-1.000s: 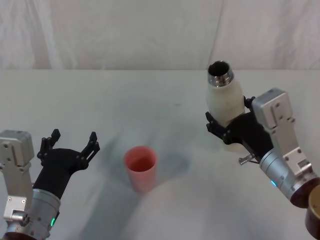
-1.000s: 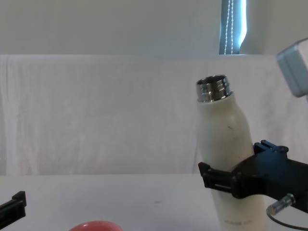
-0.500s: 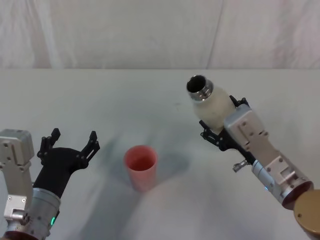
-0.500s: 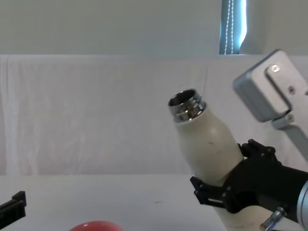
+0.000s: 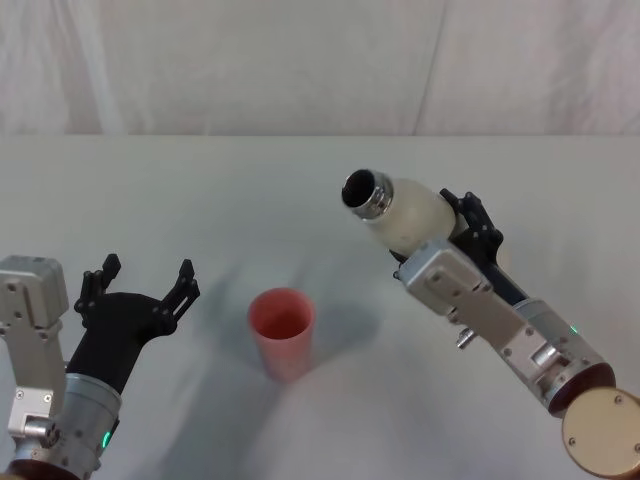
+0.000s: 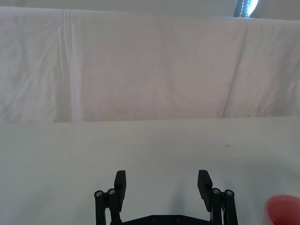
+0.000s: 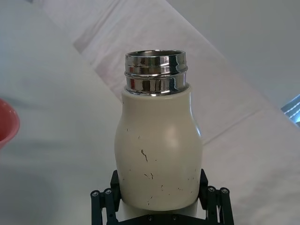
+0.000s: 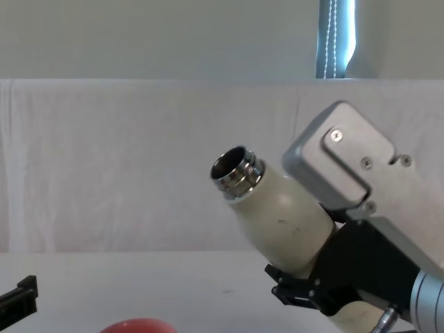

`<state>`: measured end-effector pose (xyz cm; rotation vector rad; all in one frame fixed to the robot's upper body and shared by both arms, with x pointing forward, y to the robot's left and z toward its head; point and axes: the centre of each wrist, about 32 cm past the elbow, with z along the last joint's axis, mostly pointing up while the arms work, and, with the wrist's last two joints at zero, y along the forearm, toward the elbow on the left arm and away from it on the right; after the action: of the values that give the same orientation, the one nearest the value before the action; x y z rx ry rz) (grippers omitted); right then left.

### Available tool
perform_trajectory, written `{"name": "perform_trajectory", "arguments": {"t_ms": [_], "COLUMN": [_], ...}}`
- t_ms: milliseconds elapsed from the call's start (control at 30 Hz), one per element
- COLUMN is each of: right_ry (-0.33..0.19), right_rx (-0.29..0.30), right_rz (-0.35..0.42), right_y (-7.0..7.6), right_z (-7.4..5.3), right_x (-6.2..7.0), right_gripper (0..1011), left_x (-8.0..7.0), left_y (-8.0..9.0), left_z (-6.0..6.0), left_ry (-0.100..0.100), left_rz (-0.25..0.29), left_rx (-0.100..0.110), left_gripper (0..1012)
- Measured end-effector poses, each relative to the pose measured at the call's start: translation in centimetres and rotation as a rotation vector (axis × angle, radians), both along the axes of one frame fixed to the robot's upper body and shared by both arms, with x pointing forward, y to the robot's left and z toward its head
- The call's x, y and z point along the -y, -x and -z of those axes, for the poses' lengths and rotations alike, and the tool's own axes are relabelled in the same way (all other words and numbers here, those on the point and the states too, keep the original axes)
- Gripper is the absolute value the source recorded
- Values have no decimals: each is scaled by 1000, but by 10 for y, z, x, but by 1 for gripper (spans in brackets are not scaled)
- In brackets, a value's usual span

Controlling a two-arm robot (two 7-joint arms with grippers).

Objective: Grasp the thermos with one hand and pour water into the cup lid.

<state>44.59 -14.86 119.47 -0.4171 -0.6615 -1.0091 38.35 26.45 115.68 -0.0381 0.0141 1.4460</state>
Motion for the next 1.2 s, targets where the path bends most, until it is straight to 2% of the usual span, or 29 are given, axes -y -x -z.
{"name": "perform_trajectory", "arguments": {"t_ms": [767, 1200], "right_ry": [257, 357], "right_rx": [157, 227], "right_rz": [6, 9], "right_y": [7, 9], "right_z": [10, 18], "right_x": [-15, -20], "right_gripper": [957, 957], "left_x": [0, 0], "left_y": [0, 0], "left_z": [0, 0], "left_ry": [0, 0], "left_rz": [0, 0], "left_rx": [0, 0], "left_gripper": [1001, 1001]}}
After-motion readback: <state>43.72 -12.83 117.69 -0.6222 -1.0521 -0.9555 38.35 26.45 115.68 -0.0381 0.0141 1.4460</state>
